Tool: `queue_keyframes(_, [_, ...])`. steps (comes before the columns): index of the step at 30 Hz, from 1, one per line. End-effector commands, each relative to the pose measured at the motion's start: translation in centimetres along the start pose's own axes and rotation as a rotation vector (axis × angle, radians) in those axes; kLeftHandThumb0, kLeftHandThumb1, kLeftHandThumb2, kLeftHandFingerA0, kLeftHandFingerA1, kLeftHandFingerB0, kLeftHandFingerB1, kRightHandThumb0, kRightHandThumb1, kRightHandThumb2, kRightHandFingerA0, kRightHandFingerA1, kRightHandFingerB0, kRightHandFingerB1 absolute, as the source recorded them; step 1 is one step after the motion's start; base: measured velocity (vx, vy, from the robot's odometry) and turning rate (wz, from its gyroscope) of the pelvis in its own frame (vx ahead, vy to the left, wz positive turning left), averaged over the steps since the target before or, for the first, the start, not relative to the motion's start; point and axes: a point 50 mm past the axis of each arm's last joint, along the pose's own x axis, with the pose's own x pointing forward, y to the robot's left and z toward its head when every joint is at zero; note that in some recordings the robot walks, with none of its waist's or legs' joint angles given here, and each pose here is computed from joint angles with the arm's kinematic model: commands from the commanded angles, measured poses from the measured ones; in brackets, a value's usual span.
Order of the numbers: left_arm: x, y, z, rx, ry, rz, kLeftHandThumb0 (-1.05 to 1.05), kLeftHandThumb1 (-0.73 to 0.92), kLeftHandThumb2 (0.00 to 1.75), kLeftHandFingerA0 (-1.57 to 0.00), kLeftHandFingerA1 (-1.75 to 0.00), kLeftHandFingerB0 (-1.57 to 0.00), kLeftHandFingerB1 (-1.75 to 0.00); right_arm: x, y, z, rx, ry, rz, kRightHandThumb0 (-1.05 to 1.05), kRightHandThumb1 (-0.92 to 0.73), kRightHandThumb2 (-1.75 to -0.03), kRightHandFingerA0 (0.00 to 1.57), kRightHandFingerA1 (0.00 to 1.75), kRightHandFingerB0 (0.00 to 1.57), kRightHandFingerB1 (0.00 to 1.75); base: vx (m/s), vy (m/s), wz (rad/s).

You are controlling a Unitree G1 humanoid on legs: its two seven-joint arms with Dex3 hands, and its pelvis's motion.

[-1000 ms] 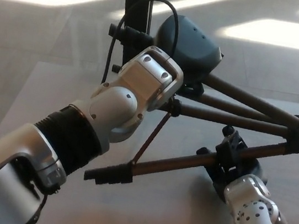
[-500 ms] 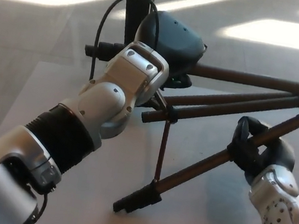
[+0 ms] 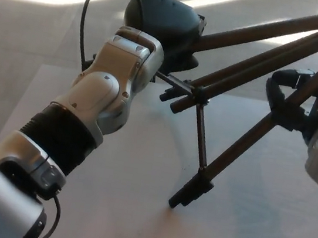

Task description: Use both hands of the robot to pick up the tripod lying in the middle of the desk and make it stand upright on the desk

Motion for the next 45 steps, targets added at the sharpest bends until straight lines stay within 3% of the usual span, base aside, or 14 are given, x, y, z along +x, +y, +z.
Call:
queue_keyframes(1, [-0.3,-0.6,0.0,-0.263,0.071,0.095,-0.17,0.60,0.88,-0.90,-1.23,-0.82,-1.08,0.3,-0.8,9.5,-0.388,-0.389,0.381,-1.05,-0.59,-1.16,1.10,1.41,0.73,1.00,0.00,0.000,0.00])
queue_keyframes(3, [-0.5,-1.2,0.1,-0.299,0.091,0.078,-0.17,0.59,0.87,-0.87,-1.21,-0.78,-1.02,0.3,-0.3,9.9,-0.264,-0.309,0.400,-0.71,-0.74,-0.66,0.84,1.46,0.61,0.95,0.00,0.000,0.00])
queue_keyframes(13, [-1.9,-3.6,-0.2,-0.493,0.184,0.054,-0.19,0.60,0.88,-0.88,-1.75,-0.68,-1.59,-0.3,4.8,14.6,-0.792,-0.227,0.190,-0.50,-0.80,-0.62,0.37,1.20,0.43,0.92,0.00,0.000,0.00])
queue_keyframes(15, [-2.1,-4.1,-0.4,-0.544,0.214,0.050,-0.20,0.57,0.94,-0.86,-1.75,-0.69,-1.56,-0.5,5.3,15.1,-1.083,-0.300,0.230,-0.41,-0.75,-1.04,0.32,1.31,0.41,0.95,0.00,0.000,0.00])
queue_keyframes(18, [-2.7,-5.1,-0.5,-0.631,0.260,0.040,-0.19,0.57,1.13,-0.92,-1.75,-0.78,-1.39,-1.0,5.3,14.3,-1.043,-0.388,0.196,-0.57,-0.64,-0.73,0.66,1.40,0.65,1.12,0.00,0.000,0.00])
queue_keyframes(19, [-2.7,-5.1,-0.6,-0.631,0.264,0.034,-0.19,0.58,1.14,-0.92,-1.74,-0.79,-1.38,-1.1,5.5,14.0,-0.816,-0.397,0.313,-0.54,-0.73,-1.17,0.46,1.47,0.47,1.08,0.00,0.000,0.00])
queue_keyframes(25, [-2.9,-4.7,-1.1,-0.645,0.276,0.052,-0.19,0.50,1.05,-0.93,-1.63,-0.86,-1.31,-1.4,5.0,13.7,-0.468,-0.436,0.446,-0.54,-0.73,-1.17,0.46,1.47,0.47,1.08,0.00,0.000,0.00])
queue_keyframes(26, [-2.9,-4.6,-1.2,-0.658,0.273,0.070,-0.16,0.57,1.08,-0.88,-1.75,-0.65,-1.66,-0.9,5.8,17.0,-1.124,-0.221,0.210,-0.45,-0.67,-0.80,0.50,1.09,0.56,0.73,0.00,0.000,0.00])
queue_keyframes(27, [-2.9,-4.7,-1.3,-0.658,0.267,0.080,-0.17,0.57,1.04,-0.87,-1.75,-0.66,-1.61,-0.5,3.8,16.0,-0.544,-0.201,0.588,-0.44,-0.67,-1.08,0.43,1.49,0.35,1.16,0.00,0.000,0.00])
queue_keyframes(29, [-3.2,-5.0,-1.2,-0.662,0.274,0.079,-0.17,0.58,1.02,-0.86,-1.75,-0.71,-1.55,-1.1,5.3,17.5,-1.348,-0.424,0.105,-0.47,-0.67,-0.71,0.67,1.03,0.59,0.84,0.00,0.000,0.00])
queue_keyframes(34, [-3.6,-6.0,-0.9,-0.697,0.295,0.067,-0.14,0.55,1.04,-0.87,-1.75,-0.70,-1.61,-1.7,7.3,19.2,-1.394,-0.424,0.033,-0.35,-0.66,-0.81,0.86,1.29,0.69,0.87,0.00,0.000,0.00])
queue_keyframes(35, [-3.8,-6.4,-0.8,-0.713,0.320,0.044,-0.17,0.58,1.04,-0.90,-1.75,-0.70,-1.61,-2.0,8.0,19.0,-1.445,-0.480,-0.001,-0.35,-0.71,-0.81,0.86,1.63,0.64,1.40,0.00,0.000,0.00])
queue_keyframes(44, [-4.9,-8.0,-1.0,-0.709,0.336,0.016,-0.14,0.58,0.99,-0.83,-1.75,-0.69,-1.52,-2.5,8.8,17.3,-1.640,-0.729,-0.030,-0.31,-0.57,-0.96,0.91,1.74,0.72,1.47,0.00,0.000,0.00])
queue_keyframes(45, [-5.1,-8.3,-1.0,-0.705,0.338,0.013,-0.14,0.48,1.02,-1.18,-1.31,-0.88,-1.02,-2.5,8.9,17.1,-1.692,-0.733,-0.039,-0.36,-0.60,-0.87,0.94,1.74,0.76,1.48,0.00,0.000,0.00])
